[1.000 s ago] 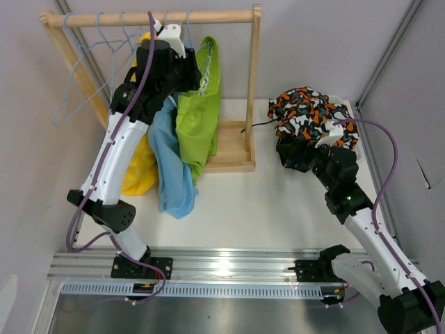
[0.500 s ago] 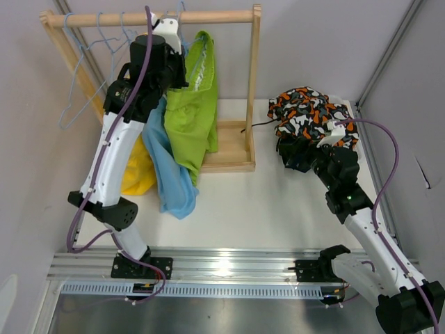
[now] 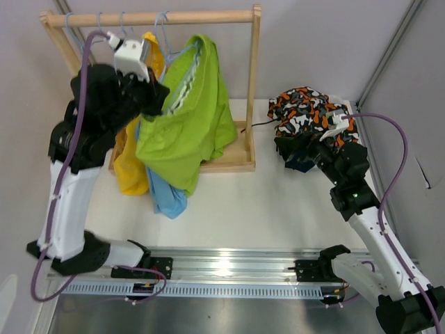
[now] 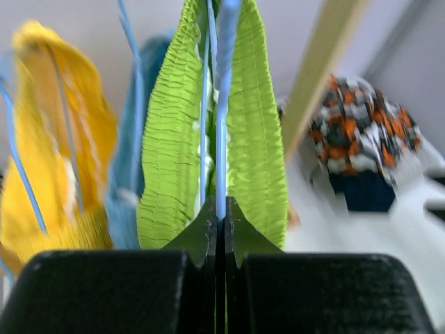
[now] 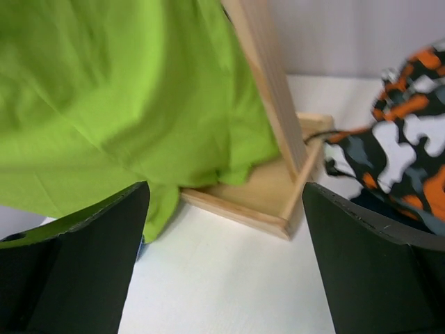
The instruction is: Remove the shorts from the hanger
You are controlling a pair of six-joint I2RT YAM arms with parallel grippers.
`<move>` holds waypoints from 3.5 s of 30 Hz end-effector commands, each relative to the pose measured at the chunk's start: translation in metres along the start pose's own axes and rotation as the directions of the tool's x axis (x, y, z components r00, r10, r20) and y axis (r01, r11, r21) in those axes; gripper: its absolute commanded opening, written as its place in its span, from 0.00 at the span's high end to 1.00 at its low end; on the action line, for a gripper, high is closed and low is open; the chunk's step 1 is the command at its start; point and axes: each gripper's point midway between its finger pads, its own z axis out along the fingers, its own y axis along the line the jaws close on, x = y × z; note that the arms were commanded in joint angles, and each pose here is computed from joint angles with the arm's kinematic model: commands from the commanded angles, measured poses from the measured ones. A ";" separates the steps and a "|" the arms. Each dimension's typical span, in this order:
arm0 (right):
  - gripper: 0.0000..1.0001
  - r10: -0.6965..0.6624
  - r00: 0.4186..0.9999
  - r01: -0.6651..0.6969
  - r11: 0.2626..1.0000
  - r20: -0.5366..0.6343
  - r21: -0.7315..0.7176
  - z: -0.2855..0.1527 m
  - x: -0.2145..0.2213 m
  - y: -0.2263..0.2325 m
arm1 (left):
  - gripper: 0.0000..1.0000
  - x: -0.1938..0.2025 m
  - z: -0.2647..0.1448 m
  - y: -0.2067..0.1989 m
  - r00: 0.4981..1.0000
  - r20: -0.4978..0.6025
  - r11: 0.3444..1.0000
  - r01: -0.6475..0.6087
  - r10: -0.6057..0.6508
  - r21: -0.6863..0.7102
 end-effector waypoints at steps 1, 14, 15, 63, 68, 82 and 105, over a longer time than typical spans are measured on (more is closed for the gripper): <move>0.01 -0.049 0.992 0.071 0.977 0.112 -0.200 -0.011 -0.047 0.050 | 1.00 0.031 -0.037 -0.030 1.000 -0.013 0.984 -0.023 0.026 0.175; 0.01 -0.038 0.990 0.094 0.903 0.138 -0.420 -0.016 -0.079 0.130 | 1.00 0.049 -0.154 -0.080 1.000 -0.001 0.849 0.007 -0.008 0.528; 0.01 -0.033 0.991 0.085 0.904 0.130 -0.420 -0.015 -0.074 0.131 | 1.00 0.041 -0.162 -0.084 1.000 0.024 0.833 0.001 -0.017 0.553; 1.00 0.048 0.982 -0.014 0.983 0.183 -0.183 -0.003 -0.080 0.033 | 1.00 0.057 -0.167 -0.081 0.999 -0.029 0.851 0.045 -0.035 0.523; 1.00 -0.025 0.999 0.041 0.891 0.041 -0.452 -0.015 -0.029 0.126 | 1.00 0.029 -0.133 -0.071 0.993 0.040 0.905 0.082 -0.109 0.417; 1.00 -0.227 0.882 0.292 0.951 0.414 -0.101 0.004 -0.272 0.123 | 1.00 0.103 -0.067 -0.029 0.964 -0.224 0.989 0.148 -0.146 -0.009; 1.00 -0.209 0.956 0.057 0.821 0.206 0.567 0.053 -0.110 -0.204 | 1.00 0.106 -0.001 -0.035 0.968 -0.243 0.994 0.044 -0.067 -0.097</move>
